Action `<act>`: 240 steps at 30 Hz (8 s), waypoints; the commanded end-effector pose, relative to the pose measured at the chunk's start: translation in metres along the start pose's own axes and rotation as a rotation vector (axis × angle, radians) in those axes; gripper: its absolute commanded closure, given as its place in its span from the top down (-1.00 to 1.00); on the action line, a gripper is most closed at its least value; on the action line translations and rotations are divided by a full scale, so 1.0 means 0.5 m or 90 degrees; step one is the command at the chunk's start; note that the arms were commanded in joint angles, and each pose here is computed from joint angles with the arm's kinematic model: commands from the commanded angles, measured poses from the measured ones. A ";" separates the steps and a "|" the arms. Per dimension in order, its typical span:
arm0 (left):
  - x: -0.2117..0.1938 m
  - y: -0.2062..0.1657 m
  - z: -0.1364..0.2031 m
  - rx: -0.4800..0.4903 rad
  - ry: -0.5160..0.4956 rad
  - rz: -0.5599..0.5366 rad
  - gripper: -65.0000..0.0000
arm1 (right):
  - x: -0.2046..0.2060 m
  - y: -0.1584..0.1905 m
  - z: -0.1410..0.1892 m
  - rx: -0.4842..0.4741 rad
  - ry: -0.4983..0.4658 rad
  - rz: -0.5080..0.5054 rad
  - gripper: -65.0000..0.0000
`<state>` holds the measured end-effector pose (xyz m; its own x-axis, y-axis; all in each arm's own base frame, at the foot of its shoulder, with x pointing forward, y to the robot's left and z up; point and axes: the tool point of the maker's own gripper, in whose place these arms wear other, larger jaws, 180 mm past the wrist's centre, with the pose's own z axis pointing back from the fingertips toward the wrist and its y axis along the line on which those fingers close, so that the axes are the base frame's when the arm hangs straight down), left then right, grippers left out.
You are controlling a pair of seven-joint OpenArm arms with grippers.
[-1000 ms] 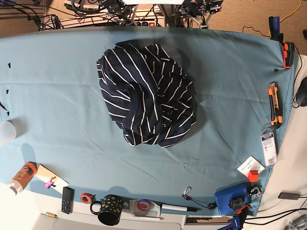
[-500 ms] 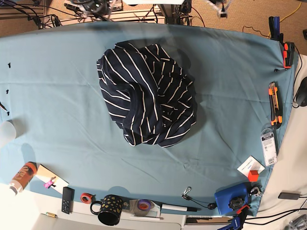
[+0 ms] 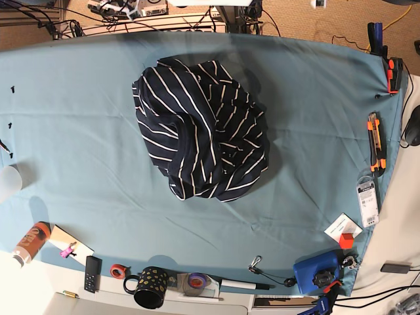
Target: Layout the t-shirt on the table in an organized manner, then fold the t-shirt properly
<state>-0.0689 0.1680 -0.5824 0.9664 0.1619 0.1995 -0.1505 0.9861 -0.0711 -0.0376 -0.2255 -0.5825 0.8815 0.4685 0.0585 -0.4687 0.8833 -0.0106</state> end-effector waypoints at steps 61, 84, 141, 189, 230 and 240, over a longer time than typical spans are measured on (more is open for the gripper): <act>0.474 -0.203 0.459 -0.152 -0.428 -0.254 -1.00 | 0.442 -0.070 0.510 -0.199 -0.411 0.128 -1.00; 0.563 -0.219 0.486 -0.153 -0.526 -0.263 -0.28 | 0.527 -0.106 0.573 -0.290 -0.524 0.156 -1.00; 0.573 -0.226 0.494 -0.171 -0.540 -0.248 -0.28 | 0.647 -0.114 0.509 -0.156 -0.559 0.093 -1.00; 0.573 -0.226 0.494 -0.171 -0.540 -0.248 -0.28 | 0.585 -0.153 0.504 0.057 -0.490 0.026 -0.23; 0.578 -0.230 0.503 -0.180 -0.558 -0.243 -0.28 | 0.778 -0.233 0.716 -0.189 -0.725 0.120 -1.00; 0.572 -0.249 0.508 -0.213 -0.559 -0.260 -0.28 | 0.823 -0.574 0.672 -0.271 -0.708 -0.161 -1.00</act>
<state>0.1723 0.1037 -0.2783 0.4476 -0.0951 0.8892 0.3451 0.9357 -0.0736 0.4334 -0.2898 -0.2489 0.3982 0.1818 0.8991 -0.0610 0.9832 -0.1718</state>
